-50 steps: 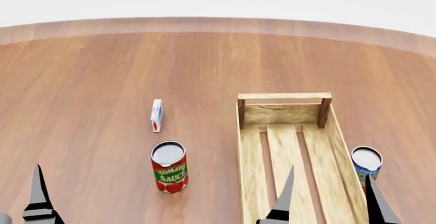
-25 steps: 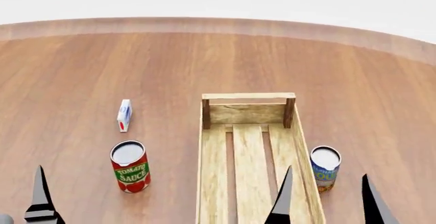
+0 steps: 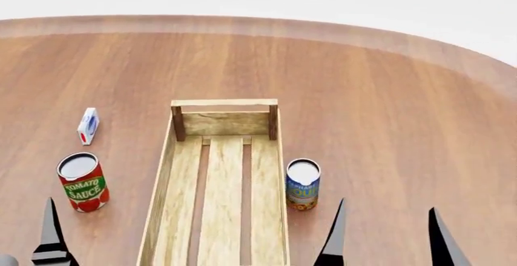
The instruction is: Pick up the butter and put it in the tray.
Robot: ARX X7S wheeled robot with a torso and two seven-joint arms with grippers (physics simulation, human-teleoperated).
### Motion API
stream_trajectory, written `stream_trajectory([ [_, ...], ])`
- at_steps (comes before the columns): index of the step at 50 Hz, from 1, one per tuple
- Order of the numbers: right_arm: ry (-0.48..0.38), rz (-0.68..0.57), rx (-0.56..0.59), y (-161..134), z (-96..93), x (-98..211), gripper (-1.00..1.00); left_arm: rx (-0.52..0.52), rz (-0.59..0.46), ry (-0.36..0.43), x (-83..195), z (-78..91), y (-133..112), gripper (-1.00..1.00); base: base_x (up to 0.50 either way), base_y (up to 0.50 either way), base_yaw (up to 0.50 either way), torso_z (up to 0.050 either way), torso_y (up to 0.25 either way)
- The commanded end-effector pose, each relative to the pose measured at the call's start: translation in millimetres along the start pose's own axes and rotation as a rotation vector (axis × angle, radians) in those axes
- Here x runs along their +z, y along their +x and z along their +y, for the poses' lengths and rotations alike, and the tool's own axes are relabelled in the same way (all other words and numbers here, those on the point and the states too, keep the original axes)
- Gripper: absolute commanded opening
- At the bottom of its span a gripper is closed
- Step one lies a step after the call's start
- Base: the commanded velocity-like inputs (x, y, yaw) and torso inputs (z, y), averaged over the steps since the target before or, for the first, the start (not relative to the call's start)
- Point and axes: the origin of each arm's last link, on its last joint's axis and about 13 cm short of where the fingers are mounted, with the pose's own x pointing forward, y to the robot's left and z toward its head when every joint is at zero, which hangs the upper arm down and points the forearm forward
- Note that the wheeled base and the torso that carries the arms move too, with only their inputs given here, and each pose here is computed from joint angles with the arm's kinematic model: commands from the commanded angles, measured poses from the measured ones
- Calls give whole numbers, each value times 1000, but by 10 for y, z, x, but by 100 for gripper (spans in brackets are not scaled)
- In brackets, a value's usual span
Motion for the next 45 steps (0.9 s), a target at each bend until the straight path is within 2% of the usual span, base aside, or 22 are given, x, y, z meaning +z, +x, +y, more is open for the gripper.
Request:
stream_trajectory([
  [1, -24, 0, -19, 23, -8, 6, 100, -2, 6, -12, -69, 23, 55, 100, 0, 0, 0, 0, 0],
  [9, 25, -11, -8, 14, -14, 12, 100, -3, 8, -11, -78, 21, 59, 100, 123, -21, 0, 0, 0],
  [29, -4, 10, -2, 20, -11, -32, 100, -2, 11, -10, -86, 21, 64, 100, 472, -84, 0, 0, 1],
  [45, -1, -9, -10, -4, -38, -45, 100, -4, 13, -9, -86, 19, 57, 100, 0, 0, 0, 0, 0],
])
